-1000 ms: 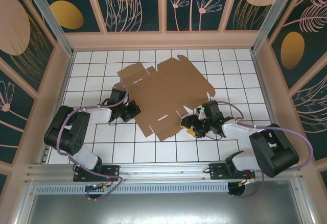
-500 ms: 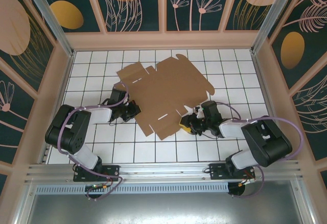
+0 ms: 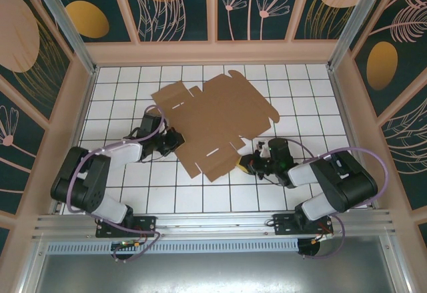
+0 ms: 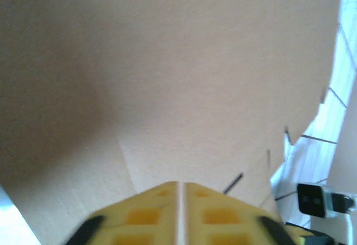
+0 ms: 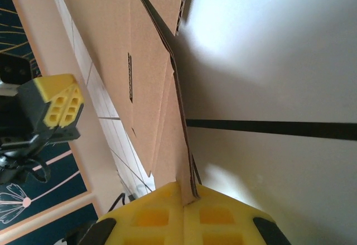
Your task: Fold the paper box
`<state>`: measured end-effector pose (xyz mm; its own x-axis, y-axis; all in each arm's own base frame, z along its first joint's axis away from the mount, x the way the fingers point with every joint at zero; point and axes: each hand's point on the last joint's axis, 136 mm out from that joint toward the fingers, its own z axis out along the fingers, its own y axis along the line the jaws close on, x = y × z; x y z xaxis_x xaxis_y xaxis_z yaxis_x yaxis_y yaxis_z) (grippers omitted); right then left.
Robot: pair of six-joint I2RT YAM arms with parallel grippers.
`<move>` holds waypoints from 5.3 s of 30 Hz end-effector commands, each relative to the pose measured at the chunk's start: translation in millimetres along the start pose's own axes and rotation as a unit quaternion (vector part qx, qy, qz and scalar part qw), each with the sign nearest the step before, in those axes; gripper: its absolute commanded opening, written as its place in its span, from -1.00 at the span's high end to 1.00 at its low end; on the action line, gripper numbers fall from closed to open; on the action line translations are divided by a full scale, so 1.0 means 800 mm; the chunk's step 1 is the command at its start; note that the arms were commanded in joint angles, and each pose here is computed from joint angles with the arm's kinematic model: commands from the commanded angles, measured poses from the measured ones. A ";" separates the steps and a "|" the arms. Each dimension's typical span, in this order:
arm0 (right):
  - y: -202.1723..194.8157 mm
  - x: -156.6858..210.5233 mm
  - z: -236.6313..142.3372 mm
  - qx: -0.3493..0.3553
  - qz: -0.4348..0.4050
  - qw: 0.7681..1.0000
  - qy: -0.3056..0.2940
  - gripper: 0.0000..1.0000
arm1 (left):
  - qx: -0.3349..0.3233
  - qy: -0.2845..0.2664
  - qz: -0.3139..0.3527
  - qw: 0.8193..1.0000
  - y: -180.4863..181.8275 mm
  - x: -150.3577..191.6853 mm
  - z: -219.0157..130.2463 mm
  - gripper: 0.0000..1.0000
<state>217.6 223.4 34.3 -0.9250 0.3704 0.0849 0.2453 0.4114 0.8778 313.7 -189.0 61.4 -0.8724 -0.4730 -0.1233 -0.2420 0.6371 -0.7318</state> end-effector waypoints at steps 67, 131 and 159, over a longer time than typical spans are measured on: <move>0.097 -0.090 -0.125 0.134 -0.213 0.941 -0.226 -0.18 | 0.083 -0.053 -0.029 0.995 -0.004 -0.058 -0.010 1.00; 0.009 -0.120 0.140 0.207 -0.230 0.948 0.072 0.99 | 0.202 0.045 0.133 0.969 -0.217 -0.027 -0.006 -0.18; 0.075 -0.133 0.132 0.032 -0.116 0.993 -0.005 0.80 | 0.131 0.071 0.223 0.963 -0.260 -0.047 0.060 -0.77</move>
<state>356.8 305.5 28.8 -0.9644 0.2210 -0.1452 -0.0029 0.5402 0.8415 420.6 -336.9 188.7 -0.9297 -0.1500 -0.3363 0.2227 0.4981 -0.8380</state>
